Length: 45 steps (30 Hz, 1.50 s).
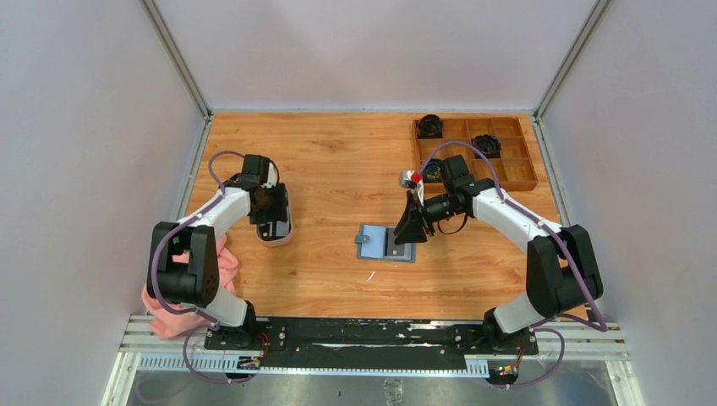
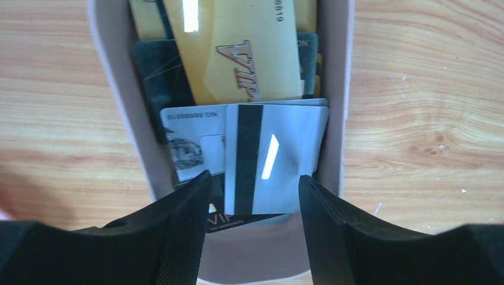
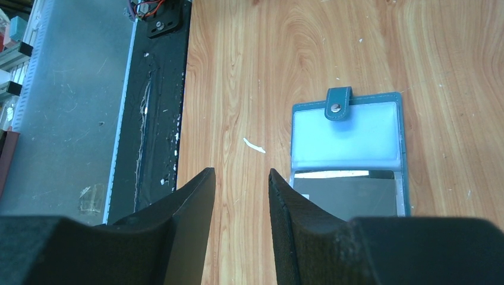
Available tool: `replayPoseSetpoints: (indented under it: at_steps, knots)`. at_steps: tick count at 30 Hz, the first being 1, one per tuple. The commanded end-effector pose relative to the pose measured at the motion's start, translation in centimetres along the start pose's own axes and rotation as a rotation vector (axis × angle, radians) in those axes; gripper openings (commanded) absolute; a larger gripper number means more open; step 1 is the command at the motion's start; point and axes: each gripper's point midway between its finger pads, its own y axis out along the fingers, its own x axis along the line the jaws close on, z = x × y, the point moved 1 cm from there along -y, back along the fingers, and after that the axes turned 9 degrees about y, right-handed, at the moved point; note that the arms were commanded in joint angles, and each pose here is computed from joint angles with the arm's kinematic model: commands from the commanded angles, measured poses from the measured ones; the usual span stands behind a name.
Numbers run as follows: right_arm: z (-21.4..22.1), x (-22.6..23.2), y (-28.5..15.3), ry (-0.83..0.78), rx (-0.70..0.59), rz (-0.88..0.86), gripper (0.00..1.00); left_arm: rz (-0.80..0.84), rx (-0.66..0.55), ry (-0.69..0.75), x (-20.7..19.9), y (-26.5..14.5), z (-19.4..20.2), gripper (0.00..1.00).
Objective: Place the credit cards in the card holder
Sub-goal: Pick up the credit card from the storage box.
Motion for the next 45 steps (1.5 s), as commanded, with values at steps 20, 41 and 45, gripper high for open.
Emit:
replayPoseSetpoints:
  at_steps: [20,41,45]
  knots:
    - [-0.2,0.5,0.3,0.014,0.009,-0.020,0.42,0.285,0.003,-0.181,-3.3,1.4,1.1,0.54]
    - [0.0,0.4,0.3,0.011,0.013,-0.015,0.42,0.565,-0.118,-0.373,-5.5,-0.6,-0.9,0.45]
    - [0.0,0.4,0.3,0.010,0.014,-0.016,0.42,0.585,-0.129,-0.382,-5.7,-0.8,-1.1,0.42]
